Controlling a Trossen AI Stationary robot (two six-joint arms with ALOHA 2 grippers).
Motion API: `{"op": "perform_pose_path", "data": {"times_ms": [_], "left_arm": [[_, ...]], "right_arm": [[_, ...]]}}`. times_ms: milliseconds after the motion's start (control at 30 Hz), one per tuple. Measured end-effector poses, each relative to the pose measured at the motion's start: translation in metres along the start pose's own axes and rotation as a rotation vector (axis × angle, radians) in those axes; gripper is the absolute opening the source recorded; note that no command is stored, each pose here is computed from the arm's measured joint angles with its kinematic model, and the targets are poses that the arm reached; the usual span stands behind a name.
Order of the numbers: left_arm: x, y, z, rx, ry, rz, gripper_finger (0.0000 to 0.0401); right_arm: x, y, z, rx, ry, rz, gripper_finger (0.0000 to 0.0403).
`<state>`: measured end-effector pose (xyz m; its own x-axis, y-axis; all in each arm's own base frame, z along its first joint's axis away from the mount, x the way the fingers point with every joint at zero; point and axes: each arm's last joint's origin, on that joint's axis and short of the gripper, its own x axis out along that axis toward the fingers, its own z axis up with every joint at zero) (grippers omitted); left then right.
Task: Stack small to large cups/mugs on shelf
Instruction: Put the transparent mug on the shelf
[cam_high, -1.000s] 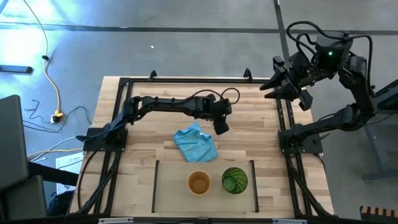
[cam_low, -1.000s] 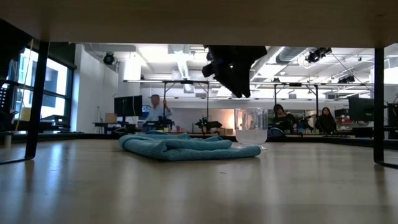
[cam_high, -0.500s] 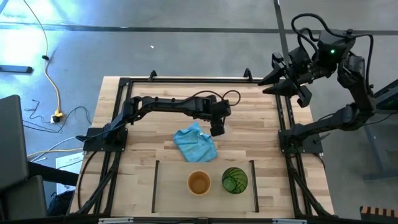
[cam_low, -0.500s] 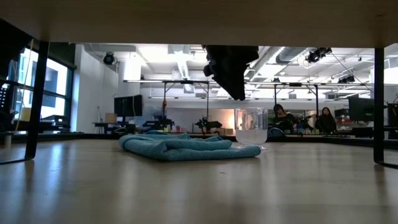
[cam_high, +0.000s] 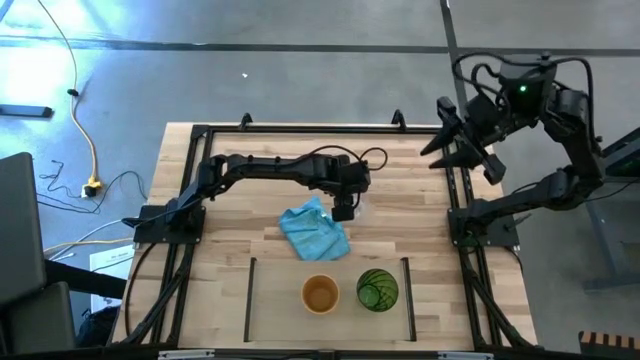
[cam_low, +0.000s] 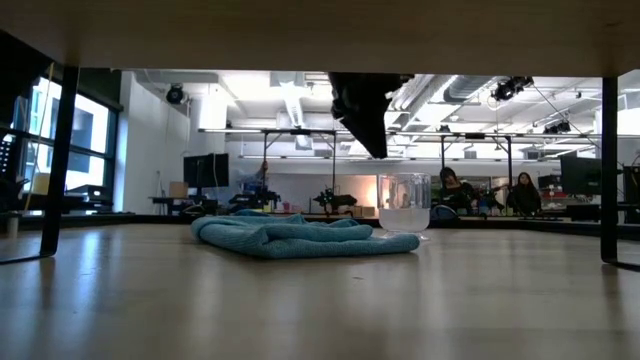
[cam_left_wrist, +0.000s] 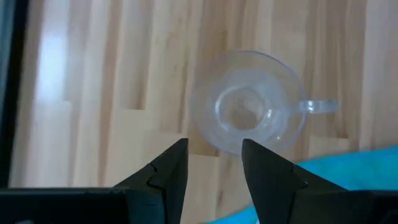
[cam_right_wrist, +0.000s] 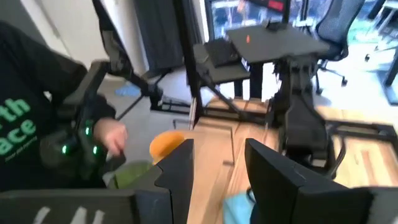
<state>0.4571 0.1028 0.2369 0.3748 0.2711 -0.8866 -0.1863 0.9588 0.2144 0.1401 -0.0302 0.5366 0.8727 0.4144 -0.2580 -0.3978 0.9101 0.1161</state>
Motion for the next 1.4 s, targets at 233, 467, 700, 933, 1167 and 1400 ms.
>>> {"op": "perform_pose_path", "data": {"times_ms": [233, 467, 700, 933, 1167, 1400], "left_arm": [[-0.022, 0.007, 0.016, -0.026, -0.081, -0.001, 0.0138], [-0.022, 0.013, 0.018, -0.092, -0.095, -0.025, 0.0138], [-0.001, 0.015, 0.017, -0.133, -0.067, -0.01, 0.0138], [0.013, 0.014, 0.013, -0.154, -0.028, -0.018, 0.0138], [0.014, 0.022, 0.014, -0.173, -0.043, -0.001, 0.0138], [0.019, 0.021, 0.01, -0.182, -0.008, -0.057, 0.0138]], "right_arm": [[0.004, 0.007, -0.007, -0.008, 0.069, 0.052, 0.0135], [0.007, 0.012, -0.01, -0.002, 0.098, 0.093, 0.0135], [0.009, 0.017, -0.011, -0.038, 0.109, 0.128, 0.0135], [0.009, 0.017, -0.011, -0.034, 0.116, 0.132, 0.0135], [0.009, 0.017, -0.012, -0.02, 0.119, 0.132, 0.0135], [0.009, 0.017, -0.012, -0.024, 0.119, 0.132, 0.0135]]}}
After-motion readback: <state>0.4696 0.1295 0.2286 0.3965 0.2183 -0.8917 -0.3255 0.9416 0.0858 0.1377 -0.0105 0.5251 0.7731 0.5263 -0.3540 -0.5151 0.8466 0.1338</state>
